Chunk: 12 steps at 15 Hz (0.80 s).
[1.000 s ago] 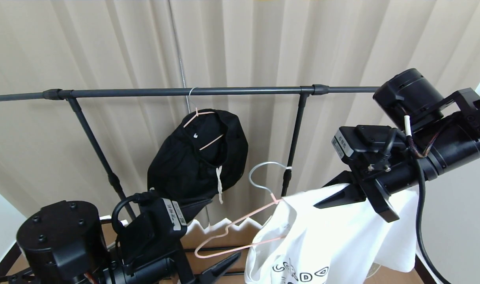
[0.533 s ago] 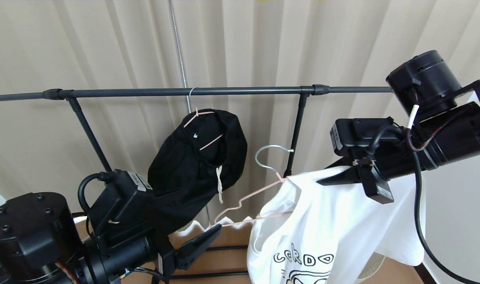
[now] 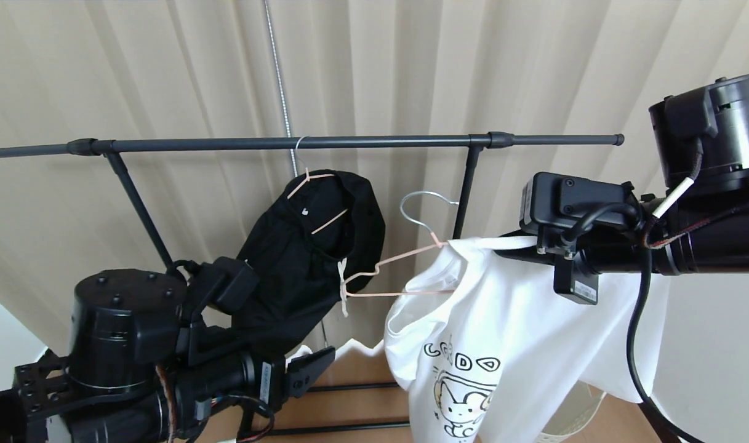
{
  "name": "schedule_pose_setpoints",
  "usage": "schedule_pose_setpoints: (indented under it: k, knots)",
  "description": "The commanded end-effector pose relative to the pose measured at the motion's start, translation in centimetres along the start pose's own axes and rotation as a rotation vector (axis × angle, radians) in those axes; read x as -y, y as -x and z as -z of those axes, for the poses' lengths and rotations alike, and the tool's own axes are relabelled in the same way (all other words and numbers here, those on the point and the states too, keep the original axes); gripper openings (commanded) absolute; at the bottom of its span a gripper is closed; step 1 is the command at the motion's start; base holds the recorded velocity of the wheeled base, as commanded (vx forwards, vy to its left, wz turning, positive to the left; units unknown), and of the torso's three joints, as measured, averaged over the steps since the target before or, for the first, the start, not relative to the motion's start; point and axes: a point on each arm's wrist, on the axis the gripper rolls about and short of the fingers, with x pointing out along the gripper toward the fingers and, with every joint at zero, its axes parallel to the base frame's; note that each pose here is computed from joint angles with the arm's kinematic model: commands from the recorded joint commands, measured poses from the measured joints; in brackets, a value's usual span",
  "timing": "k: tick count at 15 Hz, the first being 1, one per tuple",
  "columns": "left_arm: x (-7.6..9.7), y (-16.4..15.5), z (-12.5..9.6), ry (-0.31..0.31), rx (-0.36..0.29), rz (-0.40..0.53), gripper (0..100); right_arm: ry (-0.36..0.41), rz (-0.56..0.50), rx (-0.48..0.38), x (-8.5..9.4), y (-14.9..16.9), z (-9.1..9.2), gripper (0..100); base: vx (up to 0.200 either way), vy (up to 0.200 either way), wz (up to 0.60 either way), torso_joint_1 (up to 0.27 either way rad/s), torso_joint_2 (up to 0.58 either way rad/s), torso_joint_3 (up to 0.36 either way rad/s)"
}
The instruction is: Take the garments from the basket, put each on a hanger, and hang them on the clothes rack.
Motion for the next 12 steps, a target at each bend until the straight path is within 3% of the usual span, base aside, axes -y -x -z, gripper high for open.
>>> schedule_pose_setpoints:
  k: [1, 5, 12]
  knots:
    - [1.3, -1.6, -0.8, 0.042, -0.050, -0.010, 100, -0.026, 0.023, 0.009, -1.3, 0.2, 0.2, 0, 0.000, 0.000, 0.00, 0.000, 0.00, 0.000]
    - [3.8, -6.1, -0.2, 0.084, -0.128, -0.074, 100, -0.093, 0.076, 0.039, -1.9, 0.3, -0.5, 0, 0.000, 0.000, 0.00, 0.000, 0.00, 0.000]
    - [5.7, -10.0, -0.7, 0.118, -0.104, -0.129, 100, -0.084, 0.082, 0.055, -2.6, 1.5, -0.6, 0, 0.000, 0.000, 0.00, 0.000, 0.00, 0.000]
